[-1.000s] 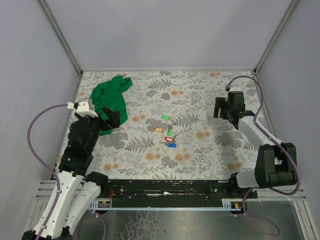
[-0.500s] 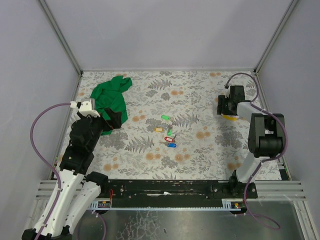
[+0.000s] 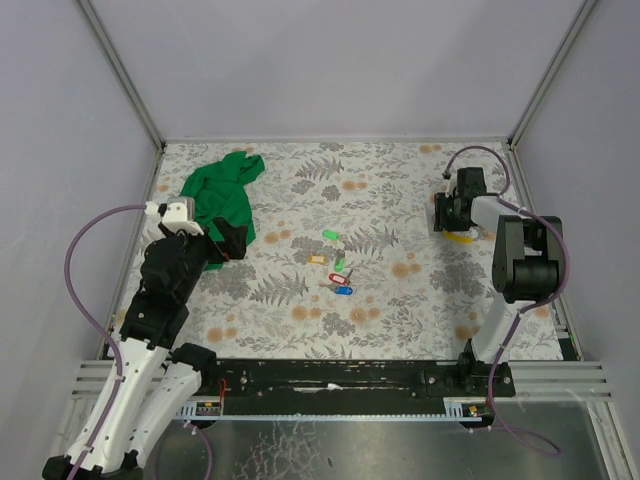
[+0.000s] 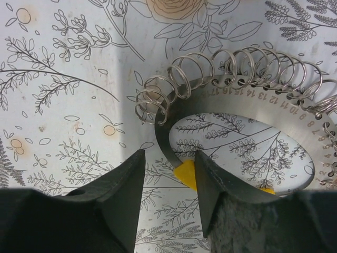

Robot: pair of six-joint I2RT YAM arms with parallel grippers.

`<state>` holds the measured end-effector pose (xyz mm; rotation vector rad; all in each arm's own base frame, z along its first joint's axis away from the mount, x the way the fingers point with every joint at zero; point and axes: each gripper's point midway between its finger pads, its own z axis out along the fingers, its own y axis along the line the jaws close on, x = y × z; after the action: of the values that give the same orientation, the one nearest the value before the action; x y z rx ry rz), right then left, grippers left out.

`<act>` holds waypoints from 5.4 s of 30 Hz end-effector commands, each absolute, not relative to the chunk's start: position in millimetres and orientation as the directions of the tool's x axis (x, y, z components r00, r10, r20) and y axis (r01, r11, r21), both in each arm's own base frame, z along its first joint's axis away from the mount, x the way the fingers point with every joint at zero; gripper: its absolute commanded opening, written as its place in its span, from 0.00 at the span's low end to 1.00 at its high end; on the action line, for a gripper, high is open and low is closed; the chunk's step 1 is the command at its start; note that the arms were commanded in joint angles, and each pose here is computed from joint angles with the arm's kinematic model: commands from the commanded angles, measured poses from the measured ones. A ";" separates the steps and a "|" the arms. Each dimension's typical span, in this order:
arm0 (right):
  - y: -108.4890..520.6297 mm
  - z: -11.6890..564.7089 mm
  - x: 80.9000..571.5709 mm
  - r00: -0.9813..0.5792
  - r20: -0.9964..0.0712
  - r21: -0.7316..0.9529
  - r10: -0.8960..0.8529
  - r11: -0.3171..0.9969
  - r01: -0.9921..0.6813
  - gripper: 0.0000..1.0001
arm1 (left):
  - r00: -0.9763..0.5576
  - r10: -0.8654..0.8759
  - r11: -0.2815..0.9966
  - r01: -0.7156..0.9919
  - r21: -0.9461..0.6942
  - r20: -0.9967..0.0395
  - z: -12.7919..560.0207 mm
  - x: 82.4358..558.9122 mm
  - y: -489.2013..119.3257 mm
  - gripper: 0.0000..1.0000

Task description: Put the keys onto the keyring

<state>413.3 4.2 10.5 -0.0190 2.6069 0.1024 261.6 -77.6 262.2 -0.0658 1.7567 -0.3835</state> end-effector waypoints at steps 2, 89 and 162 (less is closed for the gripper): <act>30.0 4.8 382.6 -0.914 -0.406 0.107 0.000 0.993 -0.048 0.47 | -0.207 -0.236 0.934 0.221 -0.281 -0.949 267.4 262.3 -87.5 1.00; 134.5 96.8 351.8 -0.771 -0.549 0.663 0.322 0.730 -0.167 0.00 | -0.672 -0.543 0.383 0.335 -0.861 -0.503 225.4 259.5 -212.7 0.97; 194.5 253.8 280.6 -0.333 -0.933 0.332 0.136 0.678 -0.655 0.67 | -0.502 -0.009 0.730 0.587 -0.349 -0.865 246.5 286.8 -241.0 0.00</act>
<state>275.3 201.5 225.9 -0.3348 1.8104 0.9708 291.7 -263.7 235.2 0.3283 1.9689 -0.9696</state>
